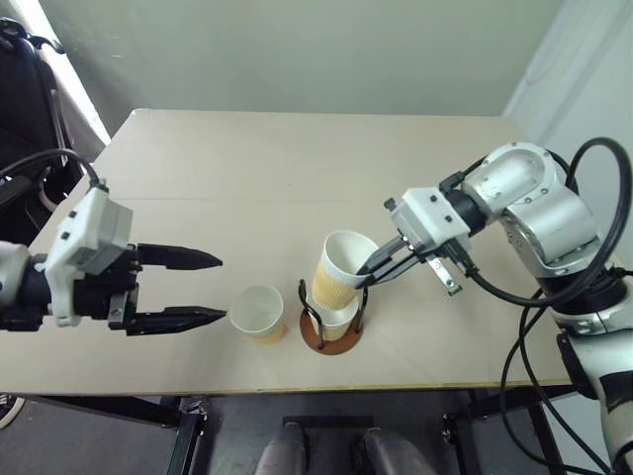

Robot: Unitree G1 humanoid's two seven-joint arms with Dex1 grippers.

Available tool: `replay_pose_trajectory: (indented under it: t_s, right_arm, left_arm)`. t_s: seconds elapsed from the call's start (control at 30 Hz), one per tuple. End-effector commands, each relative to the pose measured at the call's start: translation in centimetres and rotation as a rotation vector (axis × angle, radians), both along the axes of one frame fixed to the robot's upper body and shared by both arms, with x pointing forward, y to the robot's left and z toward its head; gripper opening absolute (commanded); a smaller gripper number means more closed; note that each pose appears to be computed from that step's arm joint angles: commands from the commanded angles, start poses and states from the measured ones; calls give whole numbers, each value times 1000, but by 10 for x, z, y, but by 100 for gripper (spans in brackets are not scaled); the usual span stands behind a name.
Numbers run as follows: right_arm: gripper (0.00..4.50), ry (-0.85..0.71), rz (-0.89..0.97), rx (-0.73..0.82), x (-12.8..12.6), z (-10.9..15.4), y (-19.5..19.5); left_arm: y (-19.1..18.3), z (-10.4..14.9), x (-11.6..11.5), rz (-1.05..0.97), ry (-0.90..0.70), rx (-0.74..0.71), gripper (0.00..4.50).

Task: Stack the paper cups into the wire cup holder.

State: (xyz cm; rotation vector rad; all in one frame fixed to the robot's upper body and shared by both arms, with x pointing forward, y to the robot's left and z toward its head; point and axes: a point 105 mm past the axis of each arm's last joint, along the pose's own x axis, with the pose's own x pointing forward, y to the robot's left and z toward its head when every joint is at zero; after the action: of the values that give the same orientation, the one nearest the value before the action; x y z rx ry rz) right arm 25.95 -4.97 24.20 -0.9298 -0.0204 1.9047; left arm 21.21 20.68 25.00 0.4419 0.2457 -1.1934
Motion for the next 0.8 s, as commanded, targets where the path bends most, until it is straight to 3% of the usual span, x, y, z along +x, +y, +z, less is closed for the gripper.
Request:
replay_pose_trajectory:
  t_s: [0.03,0.2,0.3,0.53,0.67,0.8]
  right_arm:
    - [3,-40,36,-11,-6,0,3]
    - [3,-64,22,-29,-1,-6,4]
    - [57,-72,12,-37,0,-8,4]
    - [299,-85,-21,-24,3,-5,3]
    - [442,-79,-179,58,21,16,-14]
    - [447,97,-388,249,23,43,-76]
  left_arm:
    - [-1,8,-4,-5,-39,8,365]
    - [0,7,-2,-8,-37,10,365]
    - [-1,7,-2,-13,-37,10,365]
    - [-1,3,-3,-33,-17,35,365]
    - [0,-10,1,-63,17,120,365]
    - [-4,-26,5,-119,49,204,365]
